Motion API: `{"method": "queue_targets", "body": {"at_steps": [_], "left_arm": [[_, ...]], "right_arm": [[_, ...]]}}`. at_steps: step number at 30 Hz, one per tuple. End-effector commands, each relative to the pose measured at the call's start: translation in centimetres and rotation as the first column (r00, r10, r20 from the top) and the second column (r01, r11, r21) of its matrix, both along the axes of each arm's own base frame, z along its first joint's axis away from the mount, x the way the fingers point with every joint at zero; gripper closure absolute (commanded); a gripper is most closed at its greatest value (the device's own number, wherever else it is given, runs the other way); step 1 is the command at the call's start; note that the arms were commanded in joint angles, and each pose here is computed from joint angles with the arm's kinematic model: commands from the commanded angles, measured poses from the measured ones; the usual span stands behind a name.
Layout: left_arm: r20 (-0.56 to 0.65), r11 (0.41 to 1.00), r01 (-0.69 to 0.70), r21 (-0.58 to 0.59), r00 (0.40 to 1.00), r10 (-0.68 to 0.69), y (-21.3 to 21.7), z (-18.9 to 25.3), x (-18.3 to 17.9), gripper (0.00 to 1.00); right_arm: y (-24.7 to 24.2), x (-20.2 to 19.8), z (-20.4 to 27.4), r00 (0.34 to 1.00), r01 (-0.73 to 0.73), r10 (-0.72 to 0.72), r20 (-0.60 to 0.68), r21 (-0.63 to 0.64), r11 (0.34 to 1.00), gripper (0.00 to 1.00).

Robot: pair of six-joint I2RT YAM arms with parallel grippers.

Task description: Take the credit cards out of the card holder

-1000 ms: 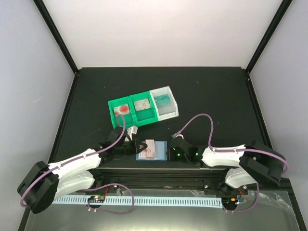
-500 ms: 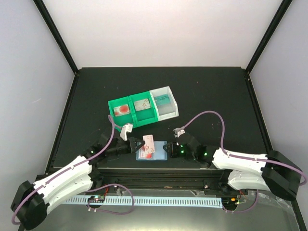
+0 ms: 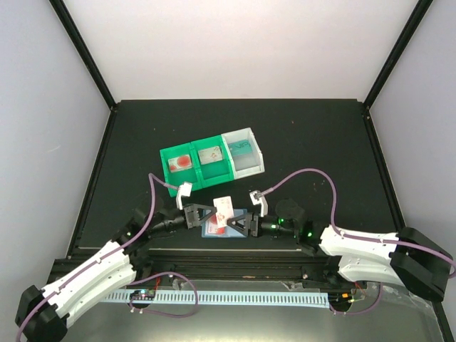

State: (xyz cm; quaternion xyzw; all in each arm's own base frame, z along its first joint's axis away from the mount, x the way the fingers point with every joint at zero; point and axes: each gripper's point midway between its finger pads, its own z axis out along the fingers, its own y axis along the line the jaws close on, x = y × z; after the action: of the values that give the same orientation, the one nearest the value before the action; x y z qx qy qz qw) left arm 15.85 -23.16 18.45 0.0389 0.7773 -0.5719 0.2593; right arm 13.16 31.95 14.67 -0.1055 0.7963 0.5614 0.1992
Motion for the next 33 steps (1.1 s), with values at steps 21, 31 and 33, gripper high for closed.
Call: {"method": "queue_targets", "body": {"at_steps": [21, 31, 33], "left_arm": [[0.117, 0.991, 0.133, -0.002, 0.984, -0.132, 0.6, 2.9, -3.4, 0.55], [0.161, 0.927, 0.365, 0.085, 0.913, -0.374, 0.4, 4.7, -7.4, 0.55], [0.15, 0.906, 0.416, 0.079, 0.893, -0.423, 0.2, 4.5, -8.0, 0.58]], "right_arm": [[-1.7, -5.3, 3.7, 0.927, -0.299, 0.295, 0.229, -0.02, 0.954, 0.99], [-2.5, -9.4, 3.5, 0.82, -0.532, 0.531, 0.212, -0.061, 0.845, 0.99], [-2.4, -9.8, 4.1, 0.803, -0.556, 0.55, 0.228, -0.044, 0.83, 0.99]]}}
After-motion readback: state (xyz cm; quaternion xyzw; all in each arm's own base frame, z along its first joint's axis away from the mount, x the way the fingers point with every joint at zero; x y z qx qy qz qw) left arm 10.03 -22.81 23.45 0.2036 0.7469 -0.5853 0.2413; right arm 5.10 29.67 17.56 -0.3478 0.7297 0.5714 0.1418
